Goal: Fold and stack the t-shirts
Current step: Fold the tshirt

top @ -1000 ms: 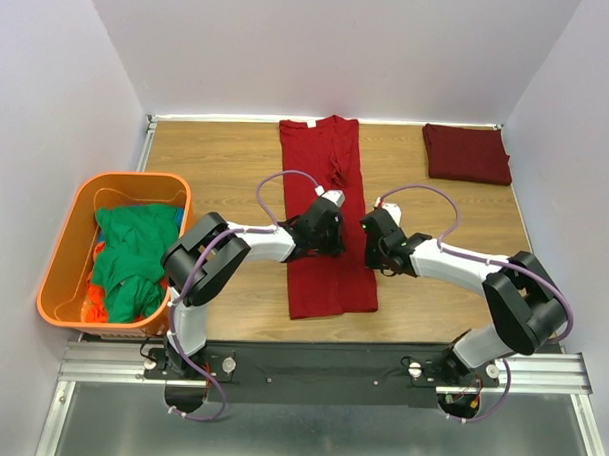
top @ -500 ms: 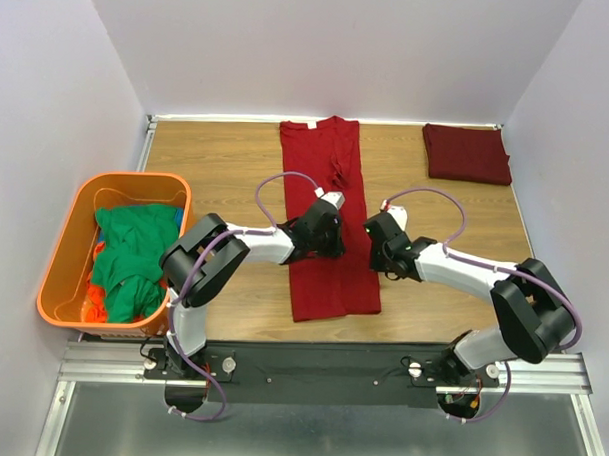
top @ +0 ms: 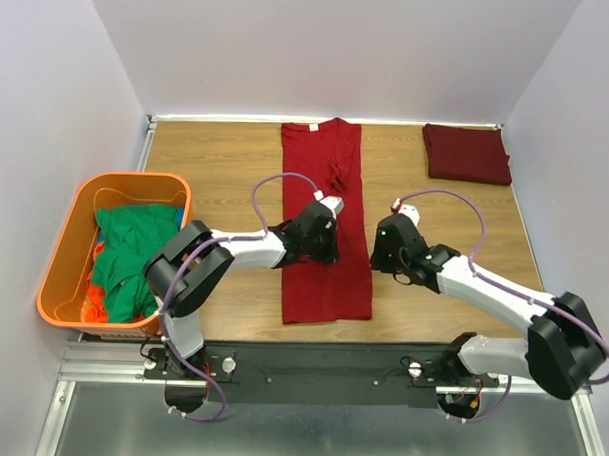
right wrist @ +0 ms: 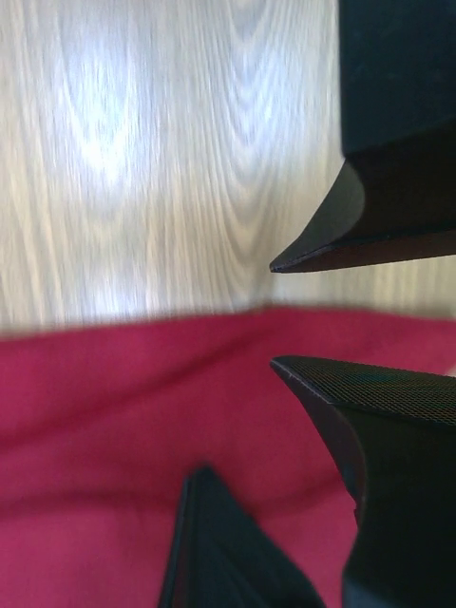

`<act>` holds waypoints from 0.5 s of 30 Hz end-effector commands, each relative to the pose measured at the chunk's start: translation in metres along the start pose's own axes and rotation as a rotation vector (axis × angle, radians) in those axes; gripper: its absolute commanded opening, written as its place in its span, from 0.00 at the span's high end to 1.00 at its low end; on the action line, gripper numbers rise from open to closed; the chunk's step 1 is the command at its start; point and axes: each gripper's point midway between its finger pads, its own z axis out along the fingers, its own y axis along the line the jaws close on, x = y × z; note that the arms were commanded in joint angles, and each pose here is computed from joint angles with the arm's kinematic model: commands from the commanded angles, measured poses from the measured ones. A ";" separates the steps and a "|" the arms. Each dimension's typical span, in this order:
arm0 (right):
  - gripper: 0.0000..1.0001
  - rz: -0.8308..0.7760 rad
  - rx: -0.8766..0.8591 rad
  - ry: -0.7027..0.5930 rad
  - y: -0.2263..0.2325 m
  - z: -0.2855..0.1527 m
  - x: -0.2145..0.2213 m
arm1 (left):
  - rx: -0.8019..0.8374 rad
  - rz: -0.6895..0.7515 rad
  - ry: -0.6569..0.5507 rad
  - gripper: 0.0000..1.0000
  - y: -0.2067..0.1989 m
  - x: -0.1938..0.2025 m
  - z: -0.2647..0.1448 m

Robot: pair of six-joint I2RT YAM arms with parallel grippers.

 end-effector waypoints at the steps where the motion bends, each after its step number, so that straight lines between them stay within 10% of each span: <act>1: 0.52 0.037 -0.132 0.066 0.020 -0.017 0.013 | 0.106 0.067 -0.061 0.84 -0.034 -0.025 -0.036; 15: 0.69 0.107 -0.332 0.238 0.045 -0.036 0.075 | -0.032 -0.169 -0.015 1.00 0.016 0.048 -0.093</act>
